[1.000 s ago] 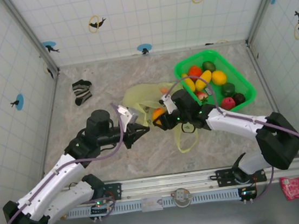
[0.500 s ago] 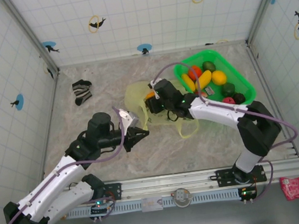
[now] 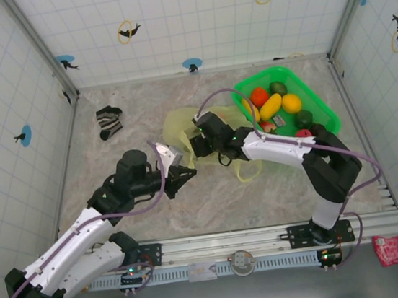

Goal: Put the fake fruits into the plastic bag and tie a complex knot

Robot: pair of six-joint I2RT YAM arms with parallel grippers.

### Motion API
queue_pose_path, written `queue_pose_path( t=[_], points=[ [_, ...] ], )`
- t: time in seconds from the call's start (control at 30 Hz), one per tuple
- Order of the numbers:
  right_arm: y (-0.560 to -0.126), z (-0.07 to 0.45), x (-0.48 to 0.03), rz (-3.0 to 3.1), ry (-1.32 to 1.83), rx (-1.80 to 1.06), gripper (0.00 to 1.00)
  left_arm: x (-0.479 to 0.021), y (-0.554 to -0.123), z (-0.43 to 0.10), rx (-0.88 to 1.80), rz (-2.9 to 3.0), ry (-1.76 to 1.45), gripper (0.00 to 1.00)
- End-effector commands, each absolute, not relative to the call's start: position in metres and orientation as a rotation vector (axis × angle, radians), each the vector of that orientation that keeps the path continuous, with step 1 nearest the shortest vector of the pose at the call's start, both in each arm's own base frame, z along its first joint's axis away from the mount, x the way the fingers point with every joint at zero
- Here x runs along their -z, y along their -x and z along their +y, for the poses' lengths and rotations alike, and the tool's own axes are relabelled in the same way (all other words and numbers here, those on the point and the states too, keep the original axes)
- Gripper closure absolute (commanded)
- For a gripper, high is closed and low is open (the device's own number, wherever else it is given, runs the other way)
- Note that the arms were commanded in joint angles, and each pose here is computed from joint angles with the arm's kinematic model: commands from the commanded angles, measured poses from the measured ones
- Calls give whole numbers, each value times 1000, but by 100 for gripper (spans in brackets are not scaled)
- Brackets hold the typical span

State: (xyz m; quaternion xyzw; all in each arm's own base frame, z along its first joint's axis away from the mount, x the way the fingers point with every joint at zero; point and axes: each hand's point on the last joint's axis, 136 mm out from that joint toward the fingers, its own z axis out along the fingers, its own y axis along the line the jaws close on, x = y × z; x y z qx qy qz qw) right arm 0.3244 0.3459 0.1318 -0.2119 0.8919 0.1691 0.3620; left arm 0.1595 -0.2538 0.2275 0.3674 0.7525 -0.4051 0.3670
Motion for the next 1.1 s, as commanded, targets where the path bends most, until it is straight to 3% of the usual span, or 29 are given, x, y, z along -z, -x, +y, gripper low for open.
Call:
queue_pose_path(
  t=[0.0, 0.2, 0.4, 0.57, 0.73, 0.9, 1.07],
  points=[
    [-319, 345, -162, 2212, 542, -520, 25, -222, -159, -254, 1047, 1946, -939, 100],
    [-294, 336, -187, 2126, 545, -708, 42, -209, -157, -255, 1070, 1988, -929, 100],
    [-270, 328, -214, 1996, 561, -894, 52, -208, -159, -258, 1080, 1989, -920, 100],
    [-267, 315, -250, 1901, 530, -1015, 52, -209, -159, -261, 1090, 1976, -938, 100],
    [-301, 267, -265, 1896, 338, -971, 48, -211, -158, -263, 1107, 1951, -954, 100],
    [-359, 177, -226, 2073, -33, -622, 42, -214, -153, -266, 1142, 1928, -974, 100],
    [-395, 113, -179, 2188, -365, -484, 39, -215, -152, -266, 1146, 1903, -987, 100]
  ],
)
